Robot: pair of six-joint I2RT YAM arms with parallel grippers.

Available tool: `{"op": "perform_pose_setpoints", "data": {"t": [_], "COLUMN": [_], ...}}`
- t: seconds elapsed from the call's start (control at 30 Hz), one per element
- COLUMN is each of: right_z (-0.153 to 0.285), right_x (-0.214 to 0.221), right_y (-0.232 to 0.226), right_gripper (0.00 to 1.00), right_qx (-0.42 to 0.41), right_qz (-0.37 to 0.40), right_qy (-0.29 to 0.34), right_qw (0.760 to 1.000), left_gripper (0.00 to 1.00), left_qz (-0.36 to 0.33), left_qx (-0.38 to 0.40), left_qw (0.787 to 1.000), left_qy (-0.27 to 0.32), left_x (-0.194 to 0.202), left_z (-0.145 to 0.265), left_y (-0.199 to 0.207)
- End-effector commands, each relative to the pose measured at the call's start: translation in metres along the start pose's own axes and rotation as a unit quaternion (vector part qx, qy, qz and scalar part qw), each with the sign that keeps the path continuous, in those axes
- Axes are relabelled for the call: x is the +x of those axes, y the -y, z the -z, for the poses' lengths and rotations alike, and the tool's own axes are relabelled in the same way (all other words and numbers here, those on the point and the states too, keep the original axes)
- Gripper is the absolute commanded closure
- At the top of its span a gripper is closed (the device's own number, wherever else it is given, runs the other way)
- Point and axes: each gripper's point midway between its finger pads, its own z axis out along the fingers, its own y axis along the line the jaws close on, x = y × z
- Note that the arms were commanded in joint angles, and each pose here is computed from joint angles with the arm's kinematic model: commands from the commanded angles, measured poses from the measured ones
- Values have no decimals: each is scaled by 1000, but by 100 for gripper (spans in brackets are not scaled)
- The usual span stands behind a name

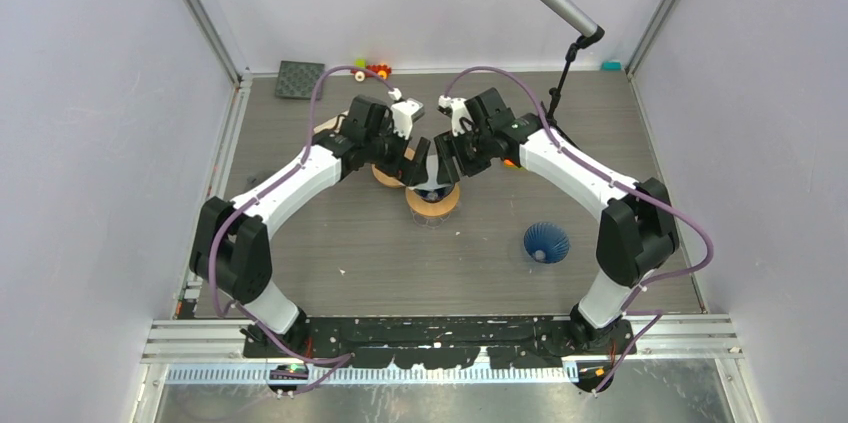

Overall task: Place the coffee filter in the dripper
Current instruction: Place the coffee filter in the coffee dripper.

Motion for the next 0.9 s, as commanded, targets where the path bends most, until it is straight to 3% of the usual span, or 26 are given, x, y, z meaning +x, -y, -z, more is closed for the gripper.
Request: {"op": "perform_pose_setpoints", "data": {"t": [0.0, 0.53, 0.87], "right_z": [29, 18, 6], "right_x": [-33, -22, -10], "right_y": [-14, -7, 3], "right_gripper": [36, 39, 41], "right_qx": [-15, -13, 0], "right_qz": [13, 3, -2], "right_qy": [56, 33, 11], "right_qw": [998, 999, 1000], "left_gripper": [6, 6, 11], "left_qz": [-23, -22, -2], "left_qx": [7, 28, -4], "left_qw": [998, 998, 1000], "left_qy": [50, 51, 16], "left_x": [-34, -37, -16], "left_z": [26, 32, 16], "left_y": [7, 15, -2]}}
